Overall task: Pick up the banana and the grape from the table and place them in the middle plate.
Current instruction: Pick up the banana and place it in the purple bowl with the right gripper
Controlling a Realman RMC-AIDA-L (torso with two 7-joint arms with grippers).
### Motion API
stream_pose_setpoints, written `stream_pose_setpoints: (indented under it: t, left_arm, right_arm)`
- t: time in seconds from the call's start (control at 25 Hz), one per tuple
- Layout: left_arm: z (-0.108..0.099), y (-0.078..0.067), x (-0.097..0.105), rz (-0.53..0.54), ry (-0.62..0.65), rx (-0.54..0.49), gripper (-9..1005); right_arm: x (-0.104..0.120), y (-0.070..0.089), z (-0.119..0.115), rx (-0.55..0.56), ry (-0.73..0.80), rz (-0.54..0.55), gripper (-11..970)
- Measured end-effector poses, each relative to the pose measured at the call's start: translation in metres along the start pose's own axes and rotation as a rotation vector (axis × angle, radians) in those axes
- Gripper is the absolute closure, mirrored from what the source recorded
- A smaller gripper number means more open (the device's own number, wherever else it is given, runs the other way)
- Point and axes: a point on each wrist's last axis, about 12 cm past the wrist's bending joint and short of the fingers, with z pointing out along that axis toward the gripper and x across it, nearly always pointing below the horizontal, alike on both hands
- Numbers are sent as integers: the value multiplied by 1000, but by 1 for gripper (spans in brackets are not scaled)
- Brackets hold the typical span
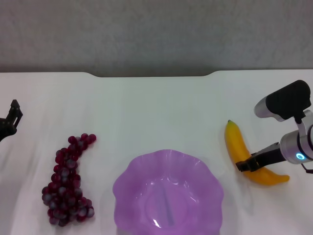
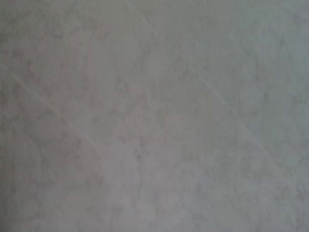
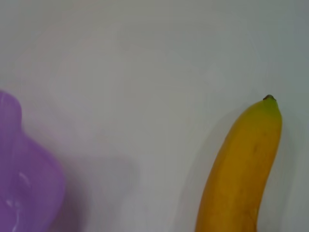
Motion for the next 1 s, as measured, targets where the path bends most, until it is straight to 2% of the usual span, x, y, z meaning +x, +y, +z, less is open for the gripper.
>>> stream_pose_setpoints:
  t: [0.2,0.28,0.48,0.68,1.0]
  left_arm:
    - [-2,3,1,0,4,-10,285]
    - [-3,4,1,2,5,-12,285]
    - [-3,4,1,2,5,-14,284]
    - [-3,5,2,2,7,-16,284]
    - [-2,4,1,3,6,-14,285]
  right_arm:
    - [-3,2,-9,-4,-86,4,437]
    - [-3,8,-26,-14,-194,-10,447]
    - [0,18,-49,5,-347,-56,441]
    - [-3,43,-58,-52,-528,-126,435]
    - [-9,86,-46,-230,-653,-269,426]
